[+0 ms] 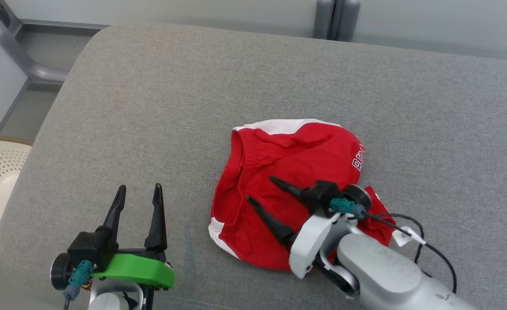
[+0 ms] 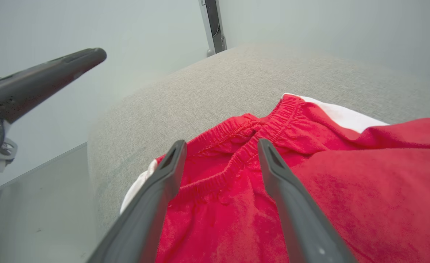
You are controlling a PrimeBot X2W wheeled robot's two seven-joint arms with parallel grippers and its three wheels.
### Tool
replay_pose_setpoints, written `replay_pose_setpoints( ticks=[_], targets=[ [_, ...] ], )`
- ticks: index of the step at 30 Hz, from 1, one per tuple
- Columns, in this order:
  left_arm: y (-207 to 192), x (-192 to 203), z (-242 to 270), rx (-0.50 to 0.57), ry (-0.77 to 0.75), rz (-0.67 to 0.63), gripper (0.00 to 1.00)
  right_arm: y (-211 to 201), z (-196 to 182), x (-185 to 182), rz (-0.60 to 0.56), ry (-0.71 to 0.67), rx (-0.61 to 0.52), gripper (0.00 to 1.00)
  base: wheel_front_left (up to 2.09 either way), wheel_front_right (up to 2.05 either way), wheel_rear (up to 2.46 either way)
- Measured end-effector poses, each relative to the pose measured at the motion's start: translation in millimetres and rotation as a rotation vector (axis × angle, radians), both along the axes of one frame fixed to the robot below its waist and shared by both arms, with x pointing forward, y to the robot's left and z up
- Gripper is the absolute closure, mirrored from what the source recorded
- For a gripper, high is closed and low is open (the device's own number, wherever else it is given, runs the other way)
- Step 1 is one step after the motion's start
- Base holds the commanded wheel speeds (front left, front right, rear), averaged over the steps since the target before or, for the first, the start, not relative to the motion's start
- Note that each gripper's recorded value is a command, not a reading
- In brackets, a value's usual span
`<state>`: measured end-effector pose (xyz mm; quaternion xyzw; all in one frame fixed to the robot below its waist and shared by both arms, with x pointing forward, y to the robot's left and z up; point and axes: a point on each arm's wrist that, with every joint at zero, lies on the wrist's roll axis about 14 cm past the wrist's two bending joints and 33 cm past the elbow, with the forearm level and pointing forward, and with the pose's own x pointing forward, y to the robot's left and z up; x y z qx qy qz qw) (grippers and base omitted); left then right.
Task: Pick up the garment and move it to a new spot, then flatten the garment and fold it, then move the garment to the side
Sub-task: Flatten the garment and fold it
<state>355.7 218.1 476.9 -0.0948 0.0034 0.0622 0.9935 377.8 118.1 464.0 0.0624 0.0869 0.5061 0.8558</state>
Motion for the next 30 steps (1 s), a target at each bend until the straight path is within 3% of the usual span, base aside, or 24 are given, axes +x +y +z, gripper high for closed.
replay_pose_setpoints(
  ticks=[6,13,24,30],
  targets=[
    [-6.5,4.8,3.4,0.004,-0.013,-0.023,0.00,-69.9,15.0,37.8,-0.198,-0.072,0.010,0.00,0.00,0.00,0.00],
    [-15.5,8.3,5.6,0.006,-0.023,-0.052,0.00,-143.2,4.5,32.9,-0.371,-0.066,-0.016,0.00,0.00,0.00,0.00],
    [-18.6,11.3,5.8,0.012,-0.025,-0.068,0.00,-165.7,-25.2,-16.7,-0.436,0.053,-0.017,0.00,0.00,0.00,0.00],
    [-16.6,10.1,3.8,0.015,-0.018,-0.063,0.00,-169.2,-38.9,-15.8,-0.450,0.083,-0.057,0.00,0.00,0.00,0.00]
  ],
)
